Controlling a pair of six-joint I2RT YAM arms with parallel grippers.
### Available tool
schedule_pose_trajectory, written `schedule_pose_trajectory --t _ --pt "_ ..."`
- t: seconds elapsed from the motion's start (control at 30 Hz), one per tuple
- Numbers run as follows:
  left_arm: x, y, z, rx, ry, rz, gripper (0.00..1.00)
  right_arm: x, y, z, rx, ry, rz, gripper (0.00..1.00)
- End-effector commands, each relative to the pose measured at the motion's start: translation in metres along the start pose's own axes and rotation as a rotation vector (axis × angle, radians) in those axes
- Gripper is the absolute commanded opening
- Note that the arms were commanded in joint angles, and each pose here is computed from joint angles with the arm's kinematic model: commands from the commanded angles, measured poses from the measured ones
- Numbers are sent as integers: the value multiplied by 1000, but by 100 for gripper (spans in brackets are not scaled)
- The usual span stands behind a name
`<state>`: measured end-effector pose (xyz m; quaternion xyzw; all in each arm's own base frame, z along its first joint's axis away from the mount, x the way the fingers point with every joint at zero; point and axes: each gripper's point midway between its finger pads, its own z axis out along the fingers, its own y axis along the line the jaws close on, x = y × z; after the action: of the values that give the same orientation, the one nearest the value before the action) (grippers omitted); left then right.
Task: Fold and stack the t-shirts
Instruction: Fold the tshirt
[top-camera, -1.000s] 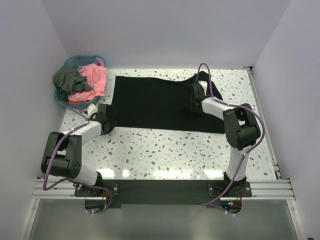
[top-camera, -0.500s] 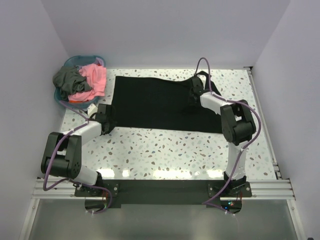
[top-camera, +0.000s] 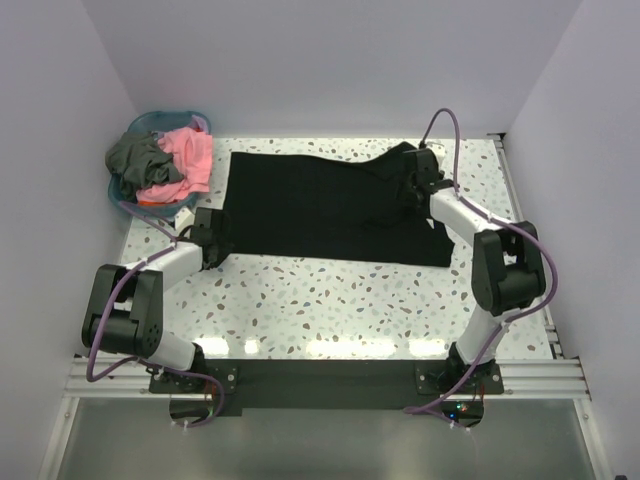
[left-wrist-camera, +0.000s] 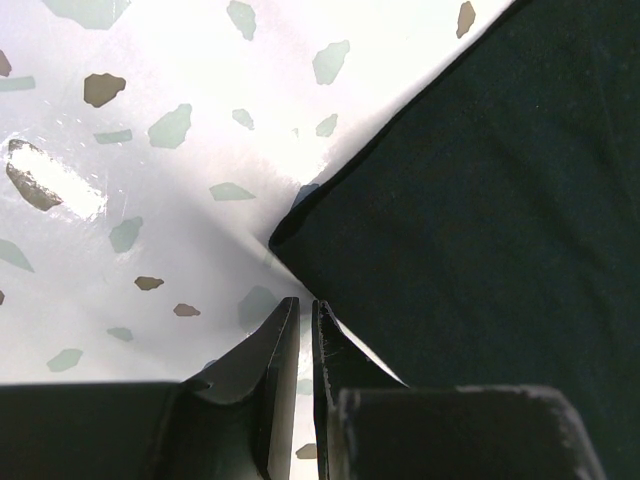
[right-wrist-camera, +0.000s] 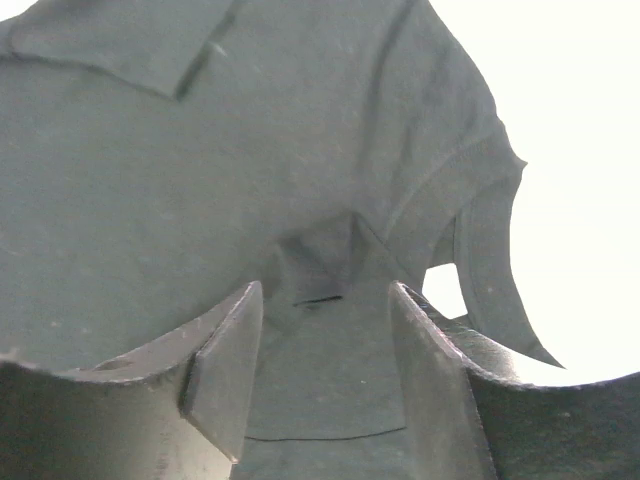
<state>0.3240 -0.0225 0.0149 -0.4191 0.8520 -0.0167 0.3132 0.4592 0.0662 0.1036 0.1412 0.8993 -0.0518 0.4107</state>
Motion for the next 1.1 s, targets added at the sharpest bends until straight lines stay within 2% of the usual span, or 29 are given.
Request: schedule_pose_trajectory --t 0.0,0.07,0.37,0.63,0.97,1.07 --pt "6 11 2 -28 24 25 15 4 3 11 -37 16 35 60" --pt "7 12 2 -28 26 25 15 8 12 20 -67 44 41 63" --pt "6 12 2 -29 22 26 15 10 26 49 -157 123 159 63" --pt "6 14 2 -37 18 29 15 8 22 72 -248 197 324 57" --pt "7 15 5 -45 23 28 15 11 29 93 -388 287 504 54" --pt "7 15 5 -47 23 32 15 14 37 91 -453 321 544 44"
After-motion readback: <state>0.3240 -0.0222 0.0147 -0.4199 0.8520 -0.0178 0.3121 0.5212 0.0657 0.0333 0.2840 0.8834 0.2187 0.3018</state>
